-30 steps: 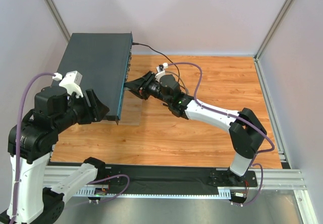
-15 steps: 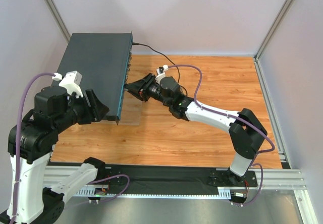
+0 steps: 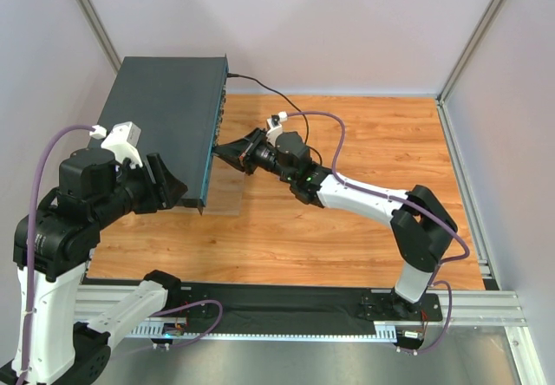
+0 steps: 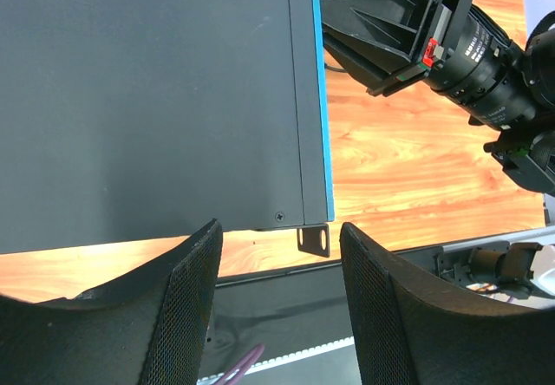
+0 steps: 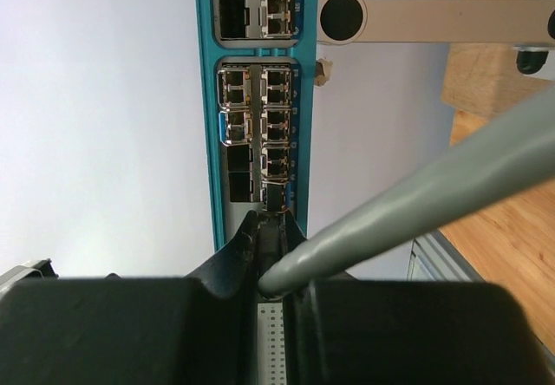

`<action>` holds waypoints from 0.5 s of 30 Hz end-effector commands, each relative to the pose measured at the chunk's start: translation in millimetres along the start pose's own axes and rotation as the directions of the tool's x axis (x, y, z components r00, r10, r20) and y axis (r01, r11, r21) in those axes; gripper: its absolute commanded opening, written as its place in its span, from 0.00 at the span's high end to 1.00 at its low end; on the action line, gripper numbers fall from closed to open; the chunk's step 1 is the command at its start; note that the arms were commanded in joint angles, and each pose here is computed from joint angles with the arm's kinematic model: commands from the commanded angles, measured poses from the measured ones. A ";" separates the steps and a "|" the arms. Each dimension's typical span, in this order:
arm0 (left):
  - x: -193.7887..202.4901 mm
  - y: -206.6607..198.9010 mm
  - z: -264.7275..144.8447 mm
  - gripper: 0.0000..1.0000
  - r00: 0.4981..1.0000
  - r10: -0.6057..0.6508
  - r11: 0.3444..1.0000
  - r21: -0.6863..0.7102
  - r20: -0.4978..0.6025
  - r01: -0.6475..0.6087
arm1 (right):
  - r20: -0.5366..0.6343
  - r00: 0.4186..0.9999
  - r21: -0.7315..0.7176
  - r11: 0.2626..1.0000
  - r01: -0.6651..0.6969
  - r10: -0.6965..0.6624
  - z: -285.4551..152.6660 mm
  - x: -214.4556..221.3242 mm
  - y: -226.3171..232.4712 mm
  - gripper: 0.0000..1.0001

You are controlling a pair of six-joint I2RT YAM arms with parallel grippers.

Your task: Pull the plug from the switch port

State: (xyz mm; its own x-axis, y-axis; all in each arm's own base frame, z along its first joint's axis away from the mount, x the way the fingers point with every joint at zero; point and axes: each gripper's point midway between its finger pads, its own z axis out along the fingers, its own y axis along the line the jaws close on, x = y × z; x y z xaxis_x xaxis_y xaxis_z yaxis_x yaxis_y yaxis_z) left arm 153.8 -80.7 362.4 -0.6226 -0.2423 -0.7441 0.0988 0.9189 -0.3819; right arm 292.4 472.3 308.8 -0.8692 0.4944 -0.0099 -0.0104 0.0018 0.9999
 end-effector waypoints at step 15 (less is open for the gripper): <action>4.7 3.4 -3.1 0.37 1.000 -0.028 0.999 -0.018 -0.011 0.028 | -0.156 0.986 -0.472 0.872 -0.129 0.062 -55.5 11.9 74.4 1.00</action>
State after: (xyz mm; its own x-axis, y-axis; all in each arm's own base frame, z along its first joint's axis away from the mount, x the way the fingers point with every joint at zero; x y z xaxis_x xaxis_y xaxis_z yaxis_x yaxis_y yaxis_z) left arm 154.1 -80.3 362.5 -0.6219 -0.2515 -0.7416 0.0898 0.9179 -0.3866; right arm 285.3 454.4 313.3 -0.8913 0.4383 0.1161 -0.0023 -0.2604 0.9655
